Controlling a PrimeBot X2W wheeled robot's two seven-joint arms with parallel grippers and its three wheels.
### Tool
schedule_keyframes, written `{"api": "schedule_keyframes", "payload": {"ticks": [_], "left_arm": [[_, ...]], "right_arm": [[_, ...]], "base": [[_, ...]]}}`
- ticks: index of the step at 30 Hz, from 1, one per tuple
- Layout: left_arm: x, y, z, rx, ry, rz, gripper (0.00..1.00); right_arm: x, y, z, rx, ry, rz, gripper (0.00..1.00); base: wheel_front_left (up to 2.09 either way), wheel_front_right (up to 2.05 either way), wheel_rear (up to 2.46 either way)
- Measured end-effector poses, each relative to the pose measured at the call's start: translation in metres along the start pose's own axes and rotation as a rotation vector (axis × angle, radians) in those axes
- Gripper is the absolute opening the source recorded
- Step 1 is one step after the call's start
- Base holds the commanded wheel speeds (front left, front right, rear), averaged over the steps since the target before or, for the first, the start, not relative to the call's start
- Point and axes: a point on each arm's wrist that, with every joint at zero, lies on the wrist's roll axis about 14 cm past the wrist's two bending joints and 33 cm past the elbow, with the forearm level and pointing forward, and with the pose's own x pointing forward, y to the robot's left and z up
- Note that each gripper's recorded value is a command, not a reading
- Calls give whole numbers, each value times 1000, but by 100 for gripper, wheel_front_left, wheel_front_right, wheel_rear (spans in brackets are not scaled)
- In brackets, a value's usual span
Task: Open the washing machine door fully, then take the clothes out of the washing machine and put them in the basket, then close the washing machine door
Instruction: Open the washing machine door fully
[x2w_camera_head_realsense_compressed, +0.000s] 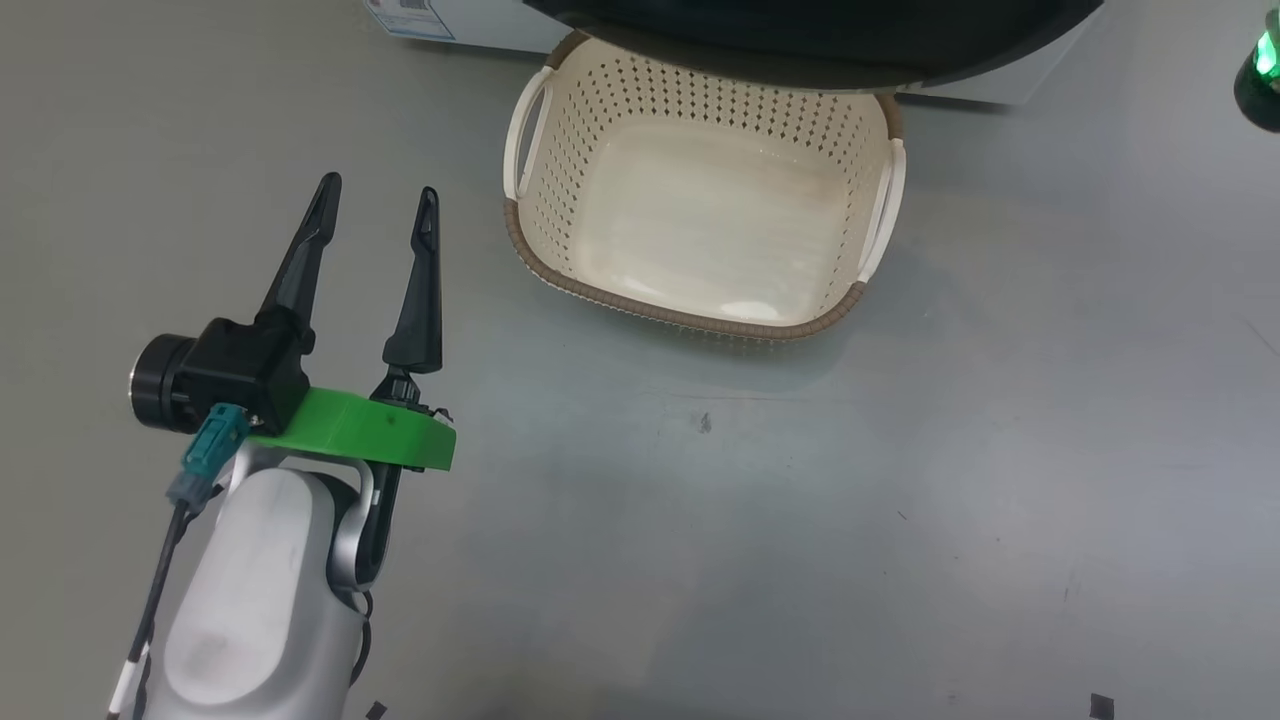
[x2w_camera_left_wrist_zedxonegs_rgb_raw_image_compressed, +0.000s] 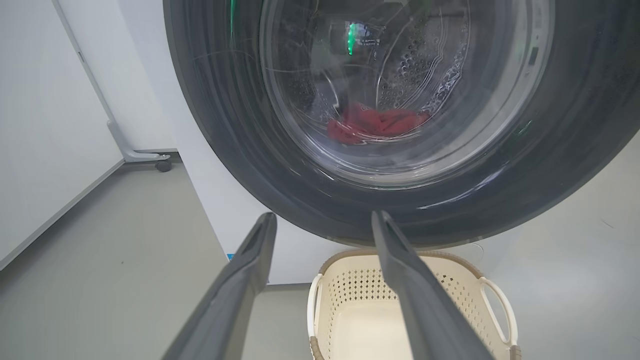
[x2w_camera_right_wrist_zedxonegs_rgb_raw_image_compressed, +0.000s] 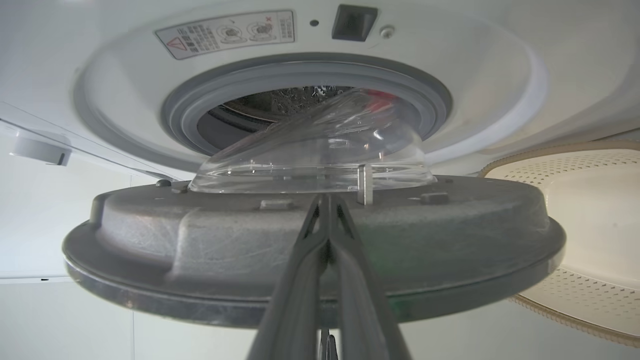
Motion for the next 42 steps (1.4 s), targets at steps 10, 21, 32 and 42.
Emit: {"api": "schedule_keyframes", "payload": {"ticks": [10, 21, 32, 42], "left_arm": [[-11, -1, 7, 10, -6, 0, 100], [-26, -4, 18, 8, -26, -2, 100], [-46, -6, 22, 6, -26, -1, 100], [-63, -6, 29, 1, -38, 2, 100]], "right_arm": [[-9, 3, -33, 16, 77, 5, 0], [-17, 14, -74, 19, 169, 20, 0], [-22, 29, -130, 30, 287, 51, 0], [-27, 37, -177, 26, 405, 59, 0]], "base": [[0, 0, 0], [0, 0, 0], [0, 0, 0], [0, 0, 0]]}}
